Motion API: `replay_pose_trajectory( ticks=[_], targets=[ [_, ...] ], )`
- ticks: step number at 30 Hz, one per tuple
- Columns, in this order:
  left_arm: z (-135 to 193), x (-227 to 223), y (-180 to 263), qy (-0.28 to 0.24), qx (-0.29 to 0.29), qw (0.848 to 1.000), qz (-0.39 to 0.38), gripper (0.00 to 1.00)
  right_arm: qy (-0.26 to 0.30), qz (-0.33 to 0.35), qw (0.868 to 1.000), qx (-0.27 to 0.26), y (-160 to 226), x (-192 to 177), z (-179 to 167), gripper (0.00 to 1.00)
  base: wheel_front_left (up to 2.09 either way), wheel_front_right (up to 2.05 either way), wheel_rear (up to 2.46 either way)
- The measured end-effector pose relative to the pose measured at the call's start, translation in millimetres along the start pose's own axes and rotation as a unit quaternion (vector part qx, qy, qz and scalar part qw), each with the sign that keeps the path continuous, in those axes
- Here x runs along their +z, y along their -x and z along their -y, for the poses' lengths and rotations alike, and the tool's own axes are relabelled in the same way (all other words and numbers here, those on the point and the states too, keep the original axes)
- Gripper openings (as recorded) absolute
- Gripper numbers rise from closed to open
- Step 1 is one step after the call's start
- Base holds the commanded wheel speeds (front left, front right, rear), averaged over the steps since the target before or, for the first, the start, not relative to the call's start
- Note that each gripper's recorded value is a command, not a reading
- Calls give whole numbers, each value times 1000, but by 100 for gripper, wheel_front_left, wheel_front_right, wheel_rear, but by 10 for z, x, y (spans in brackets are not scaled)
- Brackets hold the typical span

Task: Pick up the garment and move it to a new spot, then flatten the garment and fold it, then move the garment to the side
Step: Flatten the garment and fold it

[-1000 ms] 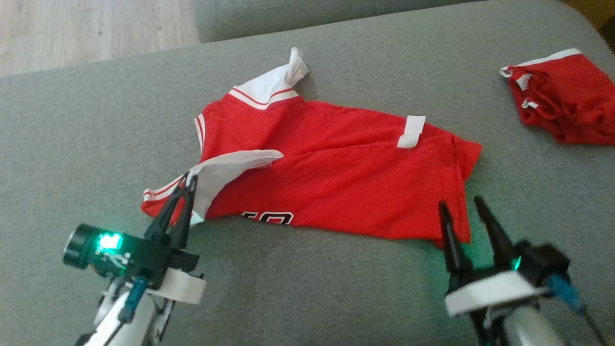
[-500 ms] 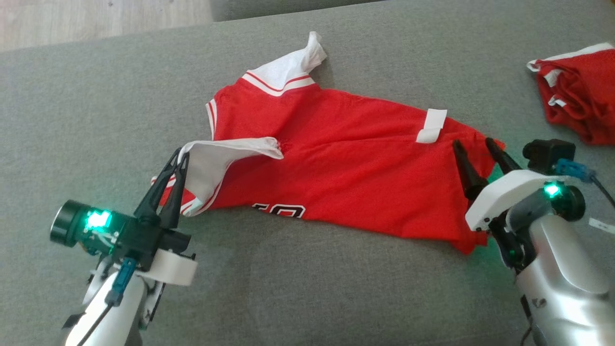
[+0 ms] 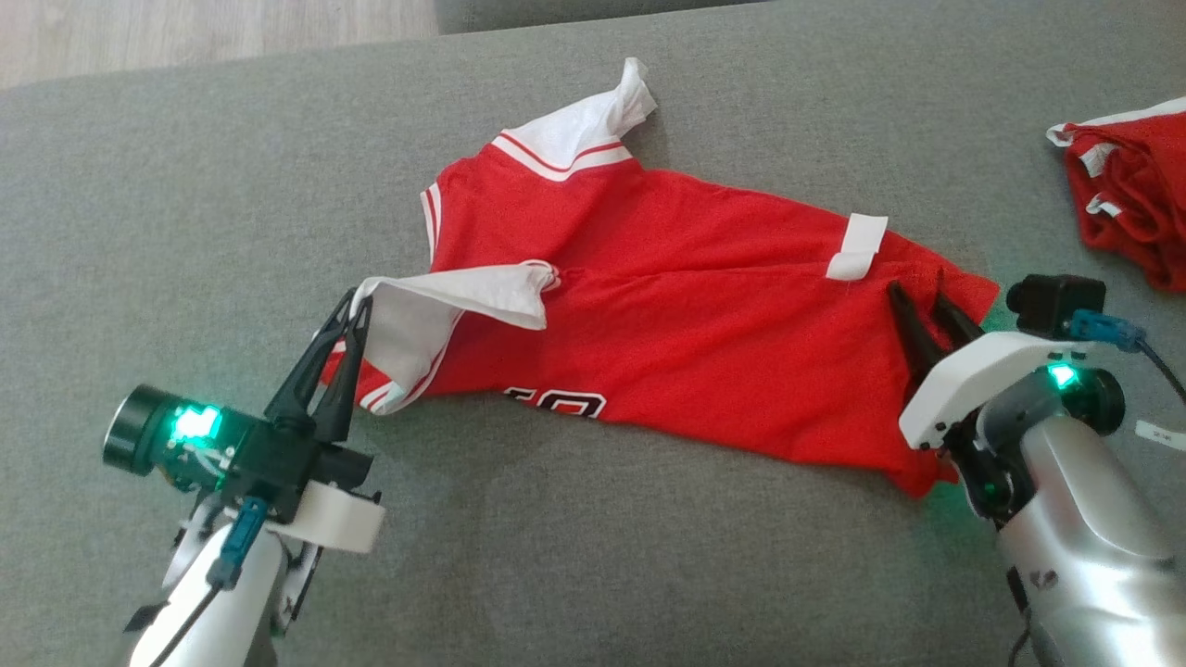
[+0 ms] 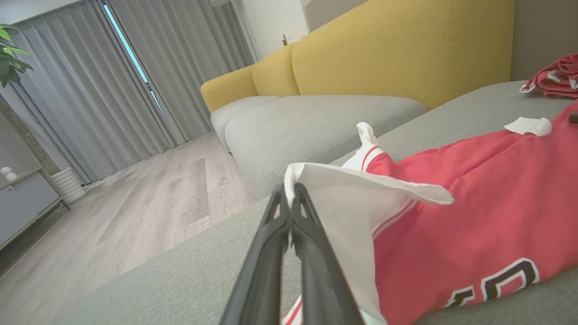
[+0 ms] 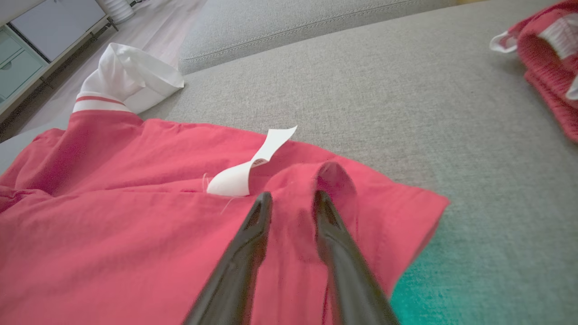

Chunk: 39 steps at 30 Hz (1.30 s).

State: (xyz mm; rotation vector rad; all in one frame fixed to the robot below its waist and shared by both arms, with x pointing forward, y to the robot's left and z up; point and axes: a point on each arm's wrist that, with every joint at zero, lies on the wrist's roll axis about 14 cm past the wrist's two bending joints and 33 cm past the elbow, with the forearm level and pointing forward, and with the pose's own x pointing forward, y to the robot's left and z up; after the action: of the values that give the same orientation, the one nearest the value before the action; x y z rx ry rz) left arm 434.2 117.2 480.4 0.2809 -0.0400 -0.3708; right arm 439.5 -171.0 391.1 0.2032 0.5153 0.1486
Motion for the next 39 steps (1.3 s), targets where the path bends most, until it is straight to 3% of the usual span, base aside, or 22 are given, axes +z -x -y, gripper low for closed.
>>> replay_pose_trajectory(
  ticks=[1,3,4,10,19,23,29,34,36,39],
  targets=[
    [-2,-3,0,0,0,1000,0,0,0,1,1000,-1,-5,2,5,39,0,0,0],
    [-2,-7,-1,0,0,1000,-1,0,0,6,1000,-2,-23,36,15,3,0,0,0],
    [-3,-10,-1,0,0,1000,-1,0,1,13,1000,-2,-30,68,17,0,0,0,0],
    [-39,48,-24,-7,4,1000,8,0,-4,53,999,3,-42,237,7,0,0,0,0],
    [-459,902,-91,1,63,989,130,0,11,190,981,24,203,1050,16,0,0,0,0],
    [-696,1647,-6,-16,76,970,231,0,31,295,954,49,629,1759,-51,0,0,0,0],
    [-871,2614,113,-68,66,935,343,0,79,381,919,65,1289,2425,-176,0,0,0,0],
    [-990,3357,93,-99,55,903,415,0,123,408,902,66,1544,2806,-277,0,0,0,0],
    [-1098,3536,1,-89,60,897,428,0,130,422,894,78,1552,3002,-370,0,0,0,0],
    [-1304,3567,-273,-86,71,906,407,0,145,423,890,92,1409,3244,-494,0,0,0,0]
  ],
)
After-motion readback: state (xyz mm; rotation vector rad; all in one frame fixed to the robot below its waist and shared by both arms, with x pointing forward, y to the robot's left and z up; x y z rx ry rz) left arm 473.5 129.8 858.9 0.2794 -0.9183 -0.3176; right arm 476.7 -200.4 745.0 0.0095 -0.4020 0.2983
